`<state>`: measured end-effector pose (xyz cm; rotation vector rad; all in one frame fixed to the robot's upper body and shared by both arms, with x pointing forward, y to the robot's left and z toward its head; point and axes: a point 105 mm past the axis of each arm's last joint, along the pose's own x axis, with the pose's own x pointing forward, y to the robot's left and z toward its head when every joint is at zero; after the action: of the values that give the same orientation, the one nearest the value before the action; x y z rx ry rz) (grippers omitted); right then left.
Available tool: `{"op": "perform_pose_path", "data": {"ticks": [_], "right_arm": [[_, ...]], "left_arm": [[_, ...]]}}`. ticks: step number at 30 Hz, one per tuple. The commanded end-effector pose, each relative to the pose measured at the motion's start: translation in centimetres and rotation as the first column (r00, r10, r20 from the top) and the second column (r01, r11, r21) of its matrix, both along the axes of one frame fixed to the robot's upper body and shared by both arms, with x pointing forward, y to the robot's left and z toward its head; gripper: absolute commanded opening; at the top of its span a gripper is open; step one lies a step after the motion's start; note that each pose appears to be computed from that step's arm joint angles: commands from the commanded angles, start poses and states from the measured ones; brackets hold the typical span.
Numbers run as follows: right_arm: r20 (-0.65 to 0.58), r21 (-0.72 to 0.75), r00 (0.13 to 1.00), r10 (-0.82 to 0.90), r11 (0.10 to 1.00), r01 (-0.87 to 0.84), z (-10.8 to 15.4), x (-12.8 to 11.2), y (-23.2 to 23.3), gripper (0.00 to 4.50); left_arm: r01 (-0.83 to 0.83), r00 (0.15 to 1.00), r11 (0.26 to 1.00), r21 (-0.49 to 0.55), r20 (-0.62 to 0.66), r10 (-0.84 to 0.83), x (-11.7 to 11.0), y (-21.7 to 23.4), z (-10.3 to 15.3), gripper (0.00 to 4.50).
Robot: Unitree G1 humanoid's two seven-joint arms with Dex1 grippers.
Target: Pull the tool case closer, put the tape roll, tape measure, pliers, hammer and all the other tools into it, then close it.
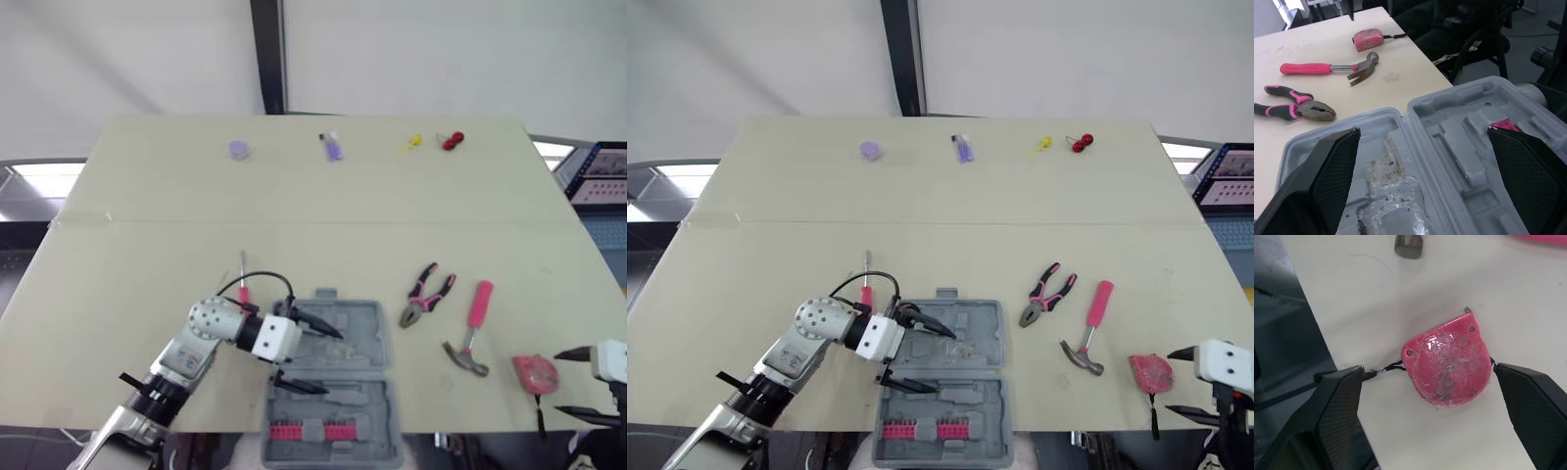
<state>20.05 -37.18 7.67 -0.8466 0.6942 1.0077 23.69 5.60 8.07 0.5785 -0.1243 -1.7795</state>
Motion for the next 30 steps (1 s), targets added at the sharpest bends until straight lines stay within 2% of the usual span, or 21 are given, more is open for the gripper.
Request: {"op": "perform_pose_path", "data": {"ticks": [1, 6, 12, 25, 30], "right_arm": [[-0.033, -0.038, 0.993, 0.118, 0.992, -0.119, -0.5, 0.2, 0.1, 4.47], [-0.065, -0.075, 0.977, 0.202, 0.975, -0.207, -1.3, 0.4, 0.3, 4.47], [-0.043, -0.11, 0.971, 0.233, 0.965, -0.237, -1.6, 1.1, 0.3, 4.47], [0.017, -0.091, 0.974, 0.226, 0.97, -0.223, -0.8, 2.0, 0.5, 4.47], [0.068, -0.13, 0.97, 0.234, 0.966, -0.224, -1.2, 2.6, 0.7, 4.47]], "left_arm": [[-0.01, 0.998, 0.999, -0.038, 0.056, 0.012, 0.0, -0.5, 0.7, 4.5], [-0.038, 0.997, 0.998, -0.049, 0.061, 0.041, 0.0, -0.6, 0.8, 4.5], [-0.056, 0.996, 0.997, -0.048, 0.067, 0.059, 0.1, -0.5, 0.8, 4.5], [-0.061, 0.995, 0.996, -0.06, 0.073, 0.065, 0.2, -1.0, 1.0, 4.5], [-0.058, 0.995, 0.996, -0.061, 0.074, 0.063, 0.3, -1.1, 1.0, 4.5]]}}
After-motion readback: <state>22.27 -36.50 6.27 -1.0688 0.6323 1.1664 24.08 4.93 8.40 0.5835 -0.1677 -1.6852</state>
